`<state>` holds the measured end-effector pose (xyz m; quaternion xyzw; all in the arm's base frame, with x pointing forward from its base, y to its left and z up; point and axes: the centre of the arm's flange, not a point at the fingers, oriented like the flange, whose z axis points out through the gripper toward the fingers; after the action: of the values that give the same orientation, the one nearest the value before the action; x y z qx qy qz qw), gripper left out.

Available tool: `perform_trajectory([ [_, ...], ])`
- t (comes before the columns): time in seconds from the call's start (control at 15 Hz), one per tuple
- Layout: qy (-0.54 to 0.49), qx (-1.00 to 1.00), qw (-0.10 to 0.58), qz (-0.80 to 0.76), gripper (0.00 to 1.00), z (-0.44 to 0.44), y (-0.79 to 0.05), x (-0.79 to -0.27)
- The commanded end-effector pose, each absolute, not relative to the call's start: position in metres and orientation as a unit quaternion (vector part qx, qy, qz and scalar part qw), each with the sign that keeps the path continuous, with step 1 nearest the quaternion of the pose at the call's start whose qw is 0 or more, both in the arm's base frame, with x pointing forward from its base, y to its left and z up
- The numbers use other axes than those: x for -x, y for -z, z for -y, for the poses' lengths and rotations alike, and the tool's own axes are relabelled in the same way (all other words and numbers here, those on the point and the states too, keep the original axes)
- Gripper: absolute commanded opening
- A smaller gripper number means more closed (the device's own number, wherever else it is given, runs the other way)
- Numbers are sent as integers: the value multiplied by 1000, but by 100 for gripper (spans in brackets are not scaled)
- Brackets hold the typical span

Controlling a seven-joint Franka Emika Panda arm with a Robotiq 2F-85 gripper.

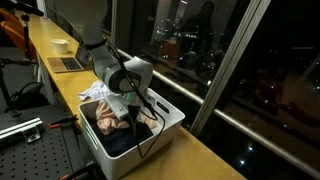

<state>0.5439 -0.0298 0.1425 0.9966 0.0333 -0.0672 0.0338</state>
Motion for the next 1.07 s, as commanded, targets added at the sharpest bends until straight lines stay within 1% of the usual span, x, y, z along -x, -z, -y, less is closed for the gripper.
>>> perform_trajectory([
  [0.0,73,-996,29,-36,70,29,-107,-540],
  [0.07,72,-996,26,-35,61,31,-106,-537],
  [0.6,44,-999,1,-19,5,38,-134,-513],
  [0.73,27,-999,-9,-19,6,38,-154,-505],
  [0.87,11,-1000,-4,-16,0,37,-180,-499],
  [1.0,-3,-1000,3,-17,0,36,-211,-493],
])
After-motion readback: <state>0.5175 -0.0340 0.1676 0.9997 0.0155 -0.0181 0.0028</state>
